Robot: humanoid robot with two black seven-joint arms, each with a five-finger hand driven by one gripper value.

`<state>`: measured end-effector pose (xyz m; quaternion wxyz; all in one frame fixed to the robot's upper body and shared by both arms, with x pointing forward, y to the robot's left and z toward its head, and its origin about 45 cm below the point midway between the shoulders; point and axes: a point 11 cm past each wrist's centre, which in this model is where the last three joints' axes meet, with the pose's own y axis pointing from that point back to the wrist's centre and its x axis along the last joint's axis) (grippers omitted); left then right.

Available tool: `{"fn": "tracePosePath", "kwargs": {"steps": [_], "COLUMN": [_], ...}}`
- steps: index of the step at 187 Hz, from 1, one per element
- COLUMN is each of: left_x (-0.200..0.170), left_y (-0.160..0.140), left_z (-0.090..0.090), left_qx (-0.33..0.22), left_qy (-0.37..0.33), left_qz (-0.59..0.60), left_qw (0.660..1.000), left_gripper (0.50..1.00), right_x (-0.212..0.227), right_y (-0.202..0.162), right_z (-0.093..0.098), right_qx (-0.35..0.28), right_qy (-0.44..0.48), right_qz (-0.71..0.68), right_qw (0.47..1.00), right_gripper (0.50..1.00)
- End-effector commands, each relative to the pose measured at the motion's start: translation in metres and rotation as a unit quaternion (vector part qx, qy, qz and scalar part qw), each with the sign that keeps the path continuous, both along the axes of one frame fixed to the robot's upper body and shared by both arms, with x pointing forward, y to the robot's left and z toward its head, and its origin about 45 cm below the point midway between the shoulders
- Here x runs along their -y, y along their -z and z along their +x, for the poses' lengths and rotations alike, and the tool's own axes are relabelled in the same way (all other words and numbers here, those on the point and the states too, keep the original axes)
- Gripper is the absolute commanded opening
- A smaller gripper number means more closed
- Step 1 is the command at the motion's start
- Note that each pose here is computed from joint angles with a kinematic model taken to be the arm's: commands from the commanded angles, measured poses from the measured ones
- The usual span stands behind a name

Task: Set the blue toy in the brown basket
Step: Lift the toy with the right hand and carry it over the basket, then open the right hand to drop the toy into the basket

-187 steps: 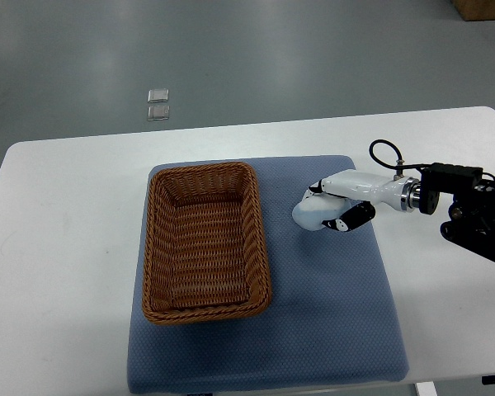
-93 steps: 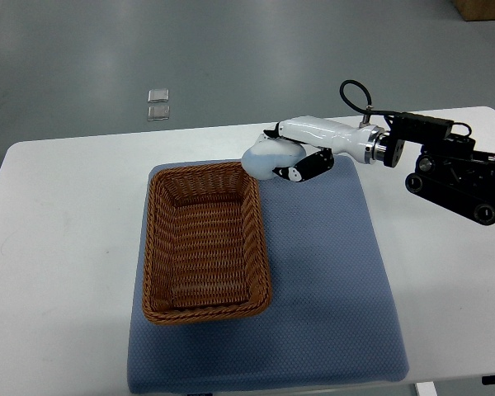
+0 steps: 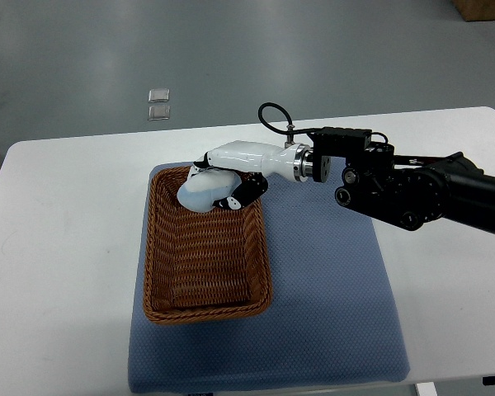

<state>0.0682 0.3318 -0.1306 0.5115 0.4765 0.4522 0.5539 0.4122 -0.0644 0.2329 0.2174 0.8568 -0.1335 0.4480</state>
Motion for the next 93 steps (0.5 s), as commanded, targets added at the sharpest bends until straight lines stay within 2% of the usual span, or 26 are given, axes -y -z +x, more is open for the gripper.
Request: {"fn": "tracePosePath", "kwargs": {"steps": [1, 24, 41, 64, 93], "left_x": [0.000, 0.000, 0.000, 0.000, 0.000], "left_y": [0.000, 0.000, 0.000, 0.000, 0.000], "left_z": [0.002, 0.002, 0.002, 0.002, 0.002], "left_qx": [0.001, 0.001, 0.002, 0.002, 0.002], "left_qy": [0.000, 0.000, 0.001, 0.001, 0.001], "left_qz": [0.000, 0.000, 0.000, 0.000, 0.000], "left_qw": [1.000, 1.000, 1.000, 1.000, 1.000], "left_gripper": [1.000, 1.000, 1.000, 1.000, 1.000], "right_x": [0.000, 0.007, 0.010, 0.027, 0.077], "right_y": [0.001, -0.003, -0.005, -0.017, -0.024], "right_z": [0.000, 0.004, 0.007, 0.020, 0.040], "right_qx": [0.000, 0.003, 0.008, 0.025, -0.026], "right_qy": [0.000, 0.010, 0.020, 0.069, 0.184], "right_qz": [0.000, 0.004, 0.014, 0.058, 0.154], "right_qw": [1.000, 1.000, 1.000, 0.996, 0.971], "right_gripper": [0.823, 0.895, 0.895, 0.895, 0.893]}}
